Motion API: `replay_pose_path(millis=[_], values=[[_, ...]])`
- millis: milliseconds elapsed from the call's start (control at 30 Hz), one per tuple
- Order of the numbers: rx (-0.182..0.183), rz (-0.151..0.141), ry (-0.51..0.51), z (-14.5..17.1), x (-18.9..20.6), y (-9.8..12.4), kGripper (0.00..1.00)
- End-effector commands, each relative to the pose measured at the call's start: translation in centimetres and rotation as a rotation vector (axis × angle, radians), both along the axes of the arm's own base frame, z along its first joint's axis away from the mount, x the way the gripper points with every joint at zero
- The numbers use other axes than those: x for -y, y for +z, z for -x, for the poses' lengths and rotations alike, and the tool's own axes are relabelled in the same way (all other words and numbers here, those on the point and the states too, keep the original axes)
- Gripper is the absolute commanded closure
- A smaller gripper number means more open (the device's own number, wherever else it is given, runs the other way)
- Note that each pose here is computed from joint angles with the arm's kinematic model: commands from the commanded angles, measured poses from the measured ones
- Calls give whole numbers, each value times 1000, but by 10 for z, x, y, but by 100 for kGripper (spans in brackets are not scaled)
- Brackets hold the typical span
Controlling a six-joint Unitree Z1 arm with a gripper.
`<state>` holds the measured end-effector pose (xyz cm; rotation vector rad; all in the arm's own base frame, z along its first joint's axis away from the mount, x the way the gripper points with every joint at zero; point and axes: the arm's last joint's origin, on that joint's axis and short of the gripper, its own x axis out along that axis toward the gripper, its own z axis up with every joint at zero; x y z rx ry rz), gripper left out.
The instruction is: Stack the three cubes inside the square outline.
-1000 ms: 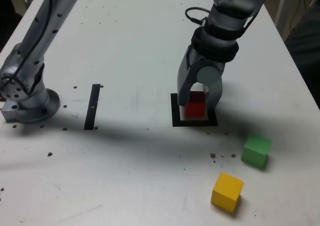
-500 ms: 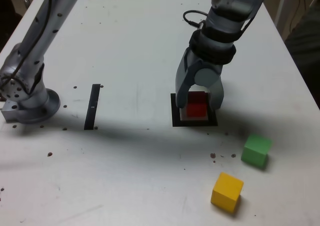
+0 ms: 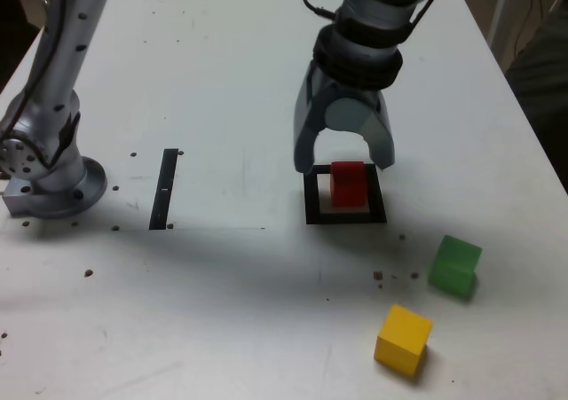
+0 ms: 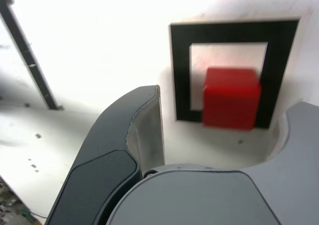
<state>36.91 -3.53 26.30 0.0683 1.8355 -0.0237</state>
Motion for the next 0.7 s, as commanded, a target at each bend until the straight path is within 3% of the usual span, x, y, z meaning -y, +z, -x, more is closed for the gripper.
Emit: replay_pose_path(millis=[0, 200, 367, 667], values=[[28, -18, -32, 2, 12, 13, 0], [62, -45, -130, 1, 51, 33, 0], [82, -31, -207, -1, 87, 38, 0], [91, 8, -259, -5, 139, 31, 0]])
